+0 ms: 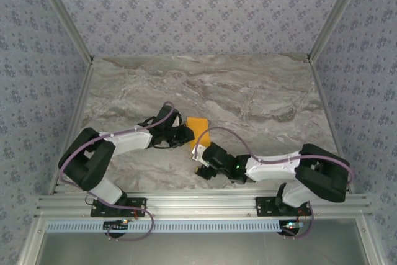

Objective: Fold a paper plane with a square sheet of paper (fold left side to right side)
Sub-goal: Third fold the triangle at the center of the table.

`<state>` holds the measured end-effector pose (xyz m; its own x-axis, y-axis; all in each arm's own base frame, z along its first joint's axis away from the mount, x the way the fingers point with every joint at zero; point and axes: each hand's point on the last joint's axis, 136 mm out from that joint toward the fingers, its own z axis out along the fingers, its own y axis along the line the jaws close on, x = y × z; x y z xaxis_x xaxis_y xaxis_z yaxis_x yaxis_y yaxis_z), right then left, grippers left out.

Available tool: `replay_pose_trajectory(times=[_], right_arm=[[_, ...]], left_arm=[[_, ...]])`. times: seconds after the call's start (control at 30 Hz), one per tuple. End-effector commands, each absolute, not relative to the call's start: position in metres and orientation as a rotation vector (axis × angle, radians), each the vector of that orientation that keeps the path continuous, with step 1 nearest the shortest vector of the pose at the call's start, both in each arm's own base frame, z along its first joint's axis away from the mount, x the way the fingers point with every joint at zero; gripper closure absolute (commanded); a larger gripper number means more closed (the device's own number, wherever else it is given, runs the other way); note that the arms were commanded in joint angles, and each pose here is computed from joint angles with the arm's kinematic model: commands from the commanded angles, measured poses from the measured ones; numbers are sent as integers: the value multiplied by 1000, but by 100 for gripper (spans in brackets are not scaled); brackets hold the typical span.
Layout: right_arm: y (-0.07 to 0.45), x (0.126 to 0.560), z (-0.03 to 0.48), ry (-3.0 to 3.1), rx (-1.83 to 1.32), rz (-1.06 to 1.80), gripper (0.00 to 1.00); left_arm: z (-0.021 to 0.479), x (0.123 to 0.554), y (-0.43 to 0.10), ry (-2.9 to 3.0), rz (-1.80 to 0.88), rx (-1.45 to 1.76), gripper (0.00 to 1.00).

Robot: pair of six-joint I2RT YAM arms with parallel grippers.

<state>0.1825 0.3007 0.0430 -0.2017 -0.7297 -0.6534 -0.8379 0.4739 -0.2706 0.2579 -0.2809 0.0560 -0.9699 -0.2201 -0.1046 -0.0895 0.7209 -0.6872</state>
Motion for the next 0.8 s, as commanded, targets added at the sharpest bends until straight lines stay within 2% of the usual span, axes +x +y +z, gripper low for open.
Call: replay_pose_trajectory(times=[0.0,0.17,0.33,0.43,0.63,0.77], right_arm=[[319,198,61,1890,-1266,127,13],[330,203,60,1883,-1265,119,17],[337,201,58,1886,-1286,149,32],[338,200,58,1891,-1280,168,44],[338,195,55,1916,-1306,206,76],[336,194,52,1961,-1302,259,96]], left_arm=[[64,257,-280,2737,-1096,-265,84],[65,257,-280,2738,-1098,-263,84],[65,257,-279,2740,-1094,-264,81],[66,258,-278,2737,-1092,-262,78],[67,260,-271,2739,-1075,-260,71],[72,261,-261,2733,-1052,-253,63]])
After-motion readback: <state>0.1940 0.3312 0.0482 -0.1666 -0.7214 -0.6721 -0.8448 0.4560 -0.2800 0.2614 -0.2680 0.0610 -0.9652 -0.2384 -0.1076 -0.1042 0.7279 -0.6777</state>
